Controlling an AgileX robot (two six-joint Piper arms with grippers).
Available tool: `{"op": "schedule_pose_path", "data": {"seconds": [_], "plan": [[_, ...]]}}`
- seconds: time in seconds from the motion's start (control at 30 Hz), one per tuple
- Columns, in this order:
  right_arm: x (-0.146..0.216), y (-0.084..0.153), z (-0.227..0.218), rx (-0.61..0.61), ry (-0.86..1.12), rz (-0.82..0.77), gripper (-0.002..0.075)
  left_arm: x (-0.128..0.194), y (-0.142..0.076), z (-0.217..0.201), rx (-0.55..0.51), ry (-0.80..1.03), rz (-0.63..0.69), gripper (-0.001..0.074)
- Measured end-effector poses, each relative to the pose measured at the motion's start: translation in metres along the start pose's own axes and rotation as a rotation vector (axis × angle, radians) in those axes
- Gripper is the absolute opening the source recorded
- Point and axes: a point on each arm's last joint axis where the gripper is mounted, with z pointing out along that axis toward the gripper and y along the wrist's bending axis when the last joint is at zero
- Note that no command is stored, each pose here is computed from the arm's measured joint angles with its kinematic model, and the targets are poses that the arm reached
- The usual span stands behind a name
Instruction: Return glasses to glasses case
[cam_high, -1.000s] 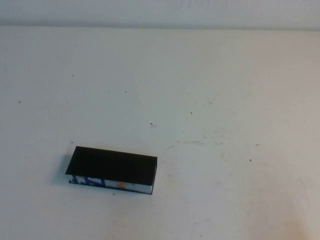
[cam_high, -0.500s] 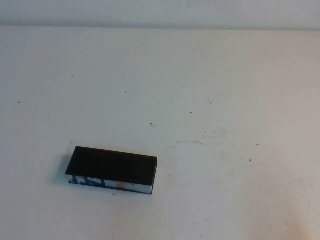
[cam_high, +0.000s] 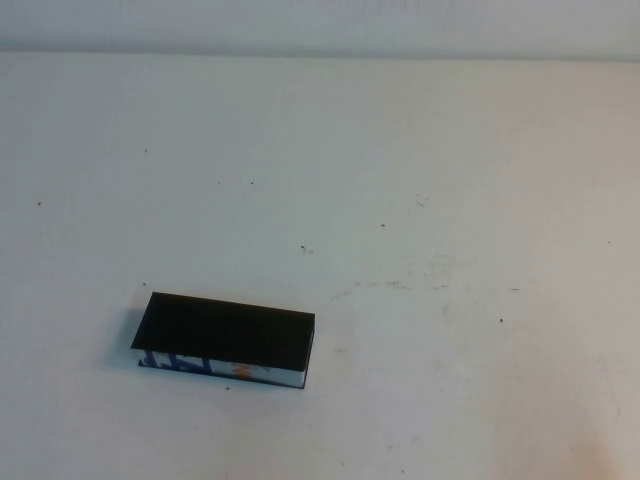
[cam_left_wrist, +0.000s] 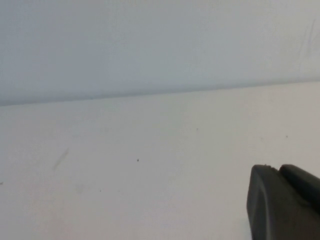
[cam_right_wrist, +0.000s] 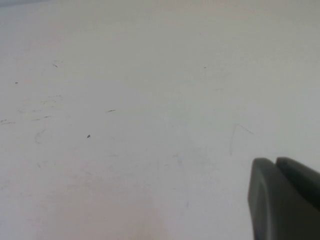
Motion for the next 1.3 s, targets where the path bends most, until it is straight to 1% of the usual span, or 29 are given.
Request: {"op": "schedule_pose_path", "data": {"seconds": [0.1,0.27,0.37,1.3], "plan": [[0.0,0.0,0.0,0.0,0.0,0.0,-0.0011,0.007,0.0,-0.004,-0.001,0.067,-0.011,-0.0004],[0.0,0.0,0.0,-0.001,0.0,0.002,-0.0011,0.025,-0.001,-0.009,-0.005,0.244,-0.007,-0.0004],[0.0,0.0,0.0,-0.001,-0.001,0.002,-0.0011,0.029,-0.001,-0.011,-0.005,0.293,-0.006,-0.0004],[0.0,0.0,0.0,-0.002,-0.001,0.004,-0.0011,0.03,0.0,-0.011,-0.01,0.307,-0.019,-0.0004]]}}
